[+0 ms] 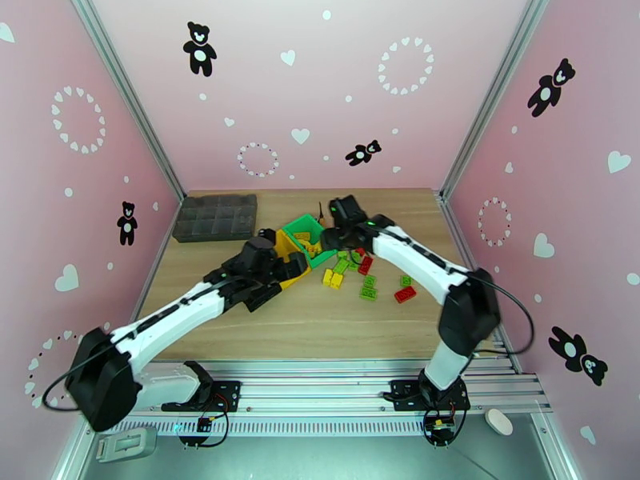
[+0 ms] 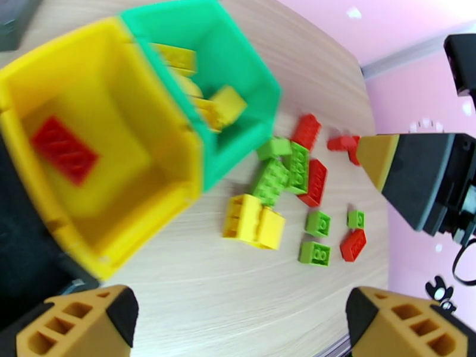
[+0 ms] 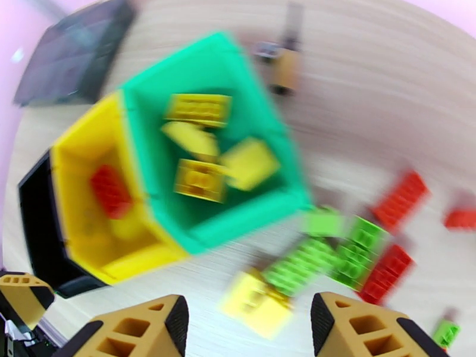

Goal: Sort the legos into containers by color

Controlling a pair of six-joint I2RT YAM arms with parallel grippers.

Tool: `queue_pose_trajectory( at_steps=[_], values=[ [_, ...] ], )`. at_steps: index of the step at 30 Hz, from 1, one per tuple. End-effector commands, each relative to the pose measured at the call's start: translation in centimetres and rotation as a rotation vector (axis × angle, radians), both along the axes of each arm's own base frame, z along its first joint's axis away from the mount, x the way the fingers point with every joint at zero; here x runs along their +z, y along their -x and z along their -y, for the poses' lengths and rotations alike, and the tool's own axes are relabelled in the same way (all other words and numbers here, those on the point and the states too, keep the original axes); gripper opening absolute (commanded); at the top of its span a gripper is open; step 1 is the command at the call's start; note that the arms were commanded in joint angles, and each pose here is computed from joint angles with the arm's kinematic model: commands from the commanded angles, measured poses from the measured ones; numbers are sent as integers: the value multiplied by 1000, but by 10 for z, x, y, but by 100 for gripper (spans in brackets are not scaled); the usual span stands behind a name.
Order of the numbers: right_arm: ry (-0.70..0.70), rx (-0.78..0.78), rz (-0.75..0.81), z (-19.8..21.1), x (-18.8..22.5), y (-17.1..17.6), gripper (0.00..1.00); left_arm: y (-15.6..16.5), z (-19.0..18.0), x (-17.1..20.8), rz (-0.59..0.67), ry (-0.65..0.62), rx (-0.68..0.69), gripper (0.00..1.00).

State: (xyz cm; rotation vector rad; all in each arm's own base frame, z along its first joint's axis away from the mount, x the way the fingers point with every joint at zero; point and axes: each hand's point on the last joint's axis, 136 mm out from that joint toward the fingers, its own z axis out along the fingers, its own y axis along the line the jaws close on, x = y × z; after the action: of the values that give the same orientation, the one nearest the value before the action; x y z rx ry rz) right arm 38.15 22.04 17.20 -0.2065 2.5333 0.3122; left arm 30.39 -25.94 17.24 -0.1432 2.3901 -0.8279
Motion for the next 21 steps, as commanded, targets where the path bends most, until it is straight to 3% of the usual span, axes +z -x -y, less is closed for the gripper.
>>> queue_pose_trajectory(
  at_steps=[1,8,21],
  values=[
    [12,-101,6,40,-4,3,59,-8,23,8,47,-18,-32,98],
    [50,-211,-105,96,-59,10,59,-6,68,-4,31,-26,-111,97],
    [51,-237,-211,100,-119,-10,57,-3,70,-20,5,-43,-115,97]
  ],
)
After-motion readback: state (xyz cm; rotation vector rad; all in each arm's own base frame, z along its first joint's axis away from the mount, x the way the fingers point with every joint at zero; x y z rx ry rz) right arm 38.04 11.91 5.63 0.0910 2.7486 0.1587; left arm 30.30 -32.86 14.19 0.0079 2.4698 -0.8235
